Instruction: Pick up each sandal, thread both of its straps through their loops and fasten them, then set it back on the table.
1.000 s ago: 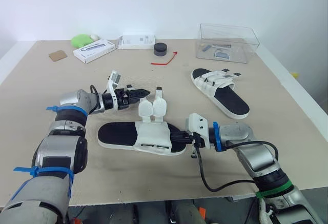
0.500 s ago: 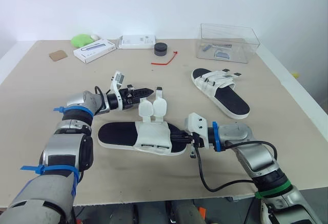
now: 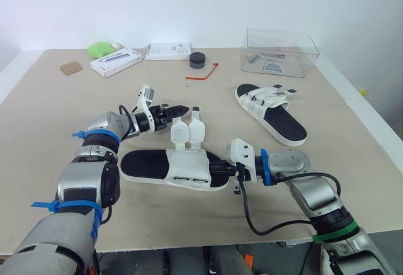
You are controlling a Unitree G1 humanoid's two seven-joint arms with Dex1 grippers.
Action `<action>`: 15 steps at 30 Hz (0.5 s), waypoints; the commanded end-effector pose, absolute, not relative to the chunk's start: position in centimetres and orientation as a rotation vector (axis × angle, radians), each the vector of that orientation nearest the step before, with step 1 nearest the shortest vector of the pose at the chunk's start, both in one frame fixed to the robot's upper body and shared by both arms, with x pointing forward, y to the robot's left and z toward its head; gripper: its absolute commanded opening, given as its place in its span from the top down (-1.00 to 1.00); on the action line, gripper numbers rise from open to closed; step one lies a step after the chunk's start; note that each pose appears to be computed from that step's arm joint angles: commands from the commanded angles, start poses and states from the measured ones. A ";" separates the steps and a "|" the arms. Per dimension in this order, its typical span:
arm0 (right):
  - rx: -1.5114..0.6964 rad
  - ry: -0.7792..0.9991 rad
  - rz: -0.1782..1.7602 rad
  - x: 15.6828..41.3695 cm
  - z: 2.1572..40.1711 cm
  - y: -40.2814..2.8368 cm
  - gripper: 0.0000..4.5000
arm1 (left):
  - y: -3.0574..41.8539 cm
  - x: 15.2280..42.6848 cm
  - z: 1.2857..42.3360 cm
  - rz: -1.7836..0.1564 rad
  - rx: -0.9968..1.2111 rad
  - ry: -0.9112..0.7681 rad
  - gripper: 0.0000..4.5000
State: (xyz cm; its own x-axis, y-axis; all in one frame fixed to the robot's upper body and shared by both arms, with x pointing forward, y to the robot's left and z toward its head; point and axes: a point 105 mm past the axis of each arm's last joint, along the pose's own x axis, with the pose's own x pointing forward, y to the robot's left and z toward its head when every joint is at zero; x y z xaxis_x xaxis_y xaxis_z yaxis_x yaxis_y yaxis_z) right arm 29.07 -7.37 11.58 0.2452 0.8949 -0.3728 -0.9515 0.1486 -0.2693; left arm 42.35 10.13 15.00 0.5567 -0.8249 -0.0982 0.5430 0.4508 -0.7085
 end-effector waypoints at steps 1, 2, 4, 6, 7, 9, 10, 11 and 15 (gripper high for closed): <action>-0.524 0.091 1.352 28.8 12.6 -6.8 1.00 | 9.9 42.7 16.8 -0.916 -0.677 0.413 0.10; -0.524 0.092 1.353 28.8 12.6 -6.8 1.00 | 10.0 42.7 16.8 -0.913 -0.676 0.409 0.34; -0.527 0.093 1.354 28.8 12.6 -6.8 1.00 | 10.3 42.9 16.9 -0.902 -0.654 0.394 0.64; -0.527 0.094 1.355 28.8 12.6 -6.8 1.00 | 10.7 43.1 17.4 -0.908 -0.574 0.342 0.88; -0.528 0.094 1.356 28.8 12.6 -6.8 1.00 | 10.8 43.1 17.6 -0.917 -0.538 0.328 0.91; -0.528 0.095 1.355 28.8 12.6 -6.9 1.00 | 10.7 43.0 18.7 -0.964 -0.450 0.257 0.96; -0.528 0.096 1.355 28.8 12.6 -6.9 1.00 | 10.7 43.0 19.3 -0.983 -0.396 0.219 0.96; -0.530 0.097 1.355 28.8 12.5 -6.9 1.00 | 10.7 42.8 19.8 -1.008 -0.298 0.178 0.96; -0.531 0.101 1.355 28.7 12.4 -7.0 1.00 | 9.8 40.4 20.5 -1.149 0.122 -0.003 0.96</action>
